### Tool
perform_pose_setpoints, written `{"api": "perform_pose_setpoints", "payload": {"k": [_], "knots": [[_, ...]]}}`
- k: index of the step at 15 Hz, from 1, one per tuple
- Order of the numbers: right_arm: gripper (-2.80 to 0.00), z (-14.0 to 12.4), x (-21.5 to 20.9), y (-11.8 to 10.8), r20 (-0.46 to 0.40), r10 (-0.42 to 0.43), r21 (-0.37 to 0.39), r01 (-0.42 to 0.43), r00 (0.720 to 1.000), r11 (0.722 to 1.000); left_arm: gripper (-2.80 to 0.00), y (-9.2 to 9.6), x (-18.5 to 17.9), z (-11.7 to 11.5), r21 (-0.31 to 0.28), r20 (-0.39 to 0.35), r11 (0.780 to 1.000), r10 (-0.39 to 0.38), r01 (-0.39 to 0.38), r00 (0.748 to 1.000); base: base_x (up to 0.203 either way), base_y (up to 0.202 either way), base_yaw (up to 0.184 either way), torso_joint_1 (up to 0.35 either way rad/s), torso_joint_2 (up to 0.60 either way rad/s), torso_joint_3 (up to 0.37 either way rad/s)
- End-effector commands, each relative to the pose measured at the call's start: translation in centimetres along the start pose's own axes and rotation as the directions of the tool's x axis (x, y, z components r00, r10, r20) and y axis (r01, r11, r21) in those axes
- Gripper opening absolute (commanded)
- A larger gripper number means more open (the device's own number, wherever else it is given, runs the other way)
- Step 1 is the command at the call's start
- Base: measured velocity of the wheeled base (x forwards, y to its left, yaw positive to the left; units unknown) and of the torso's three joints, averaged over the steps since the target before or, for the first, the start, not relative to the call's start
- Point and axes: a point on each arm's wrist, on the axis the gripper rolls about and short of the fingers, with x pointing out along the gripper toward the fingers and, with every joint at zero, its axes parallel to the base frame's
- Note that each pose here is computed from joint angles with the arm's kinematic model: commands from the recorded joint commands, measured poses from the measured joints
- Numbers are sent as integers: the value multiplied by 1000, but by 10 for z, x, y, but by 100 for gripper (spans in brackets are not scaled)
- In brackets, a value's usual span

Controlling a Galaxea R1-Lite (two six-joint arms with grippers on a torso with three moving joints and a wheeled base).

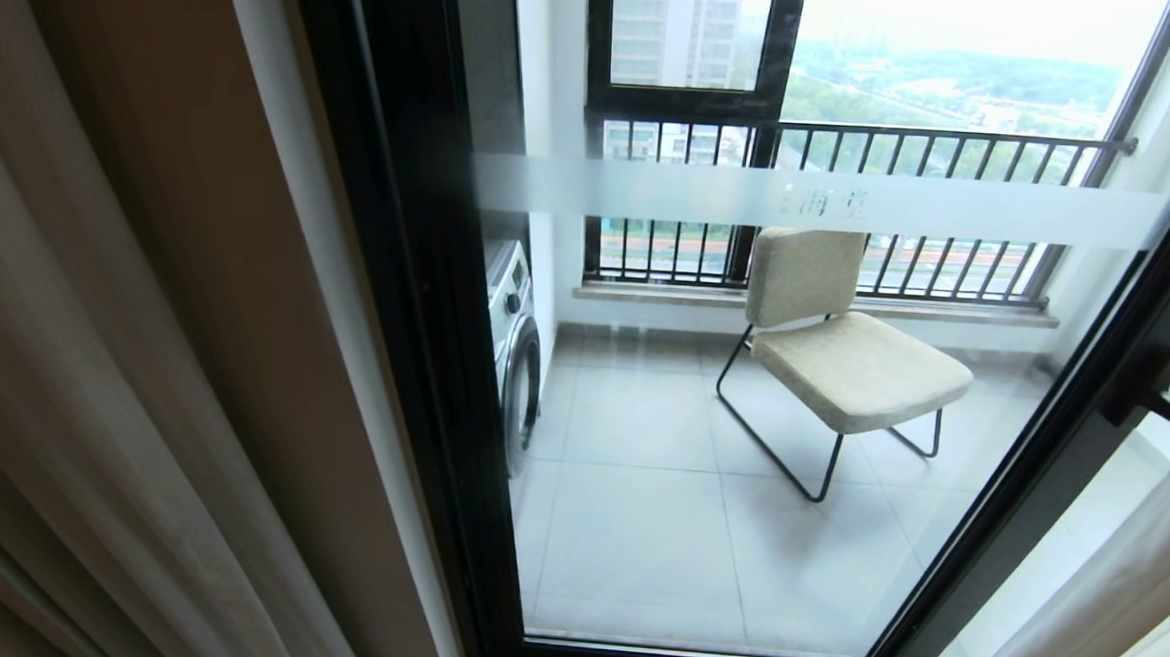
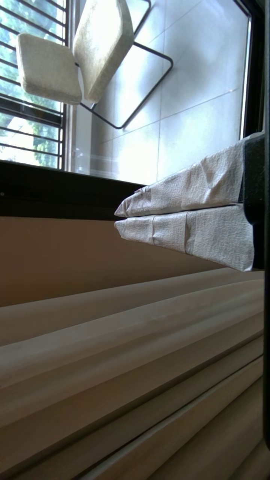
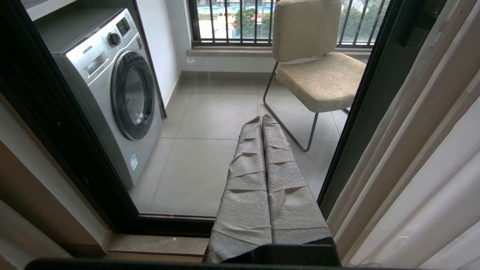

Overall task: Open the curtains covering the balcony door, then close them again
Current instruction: Pull the inner curtains open on both sides

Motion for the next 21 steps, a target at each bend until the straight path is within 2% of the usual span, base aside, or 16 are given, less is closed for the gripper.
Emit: {"api": "perform_pose_setpoints", "payload": {"k": [1,21], "knots": [[-280,0,0,0,1,0,-1,0,1000,1000,-280,0,0,0,-2,4,1000,0,0,1000,0,0,0,0,0,0],[-280,0,0,0,1,0,-1,0,1000,1000,-280,0,0,0,-5,4,1000,0,0,1000,0,0,0,0,0,0]]}}
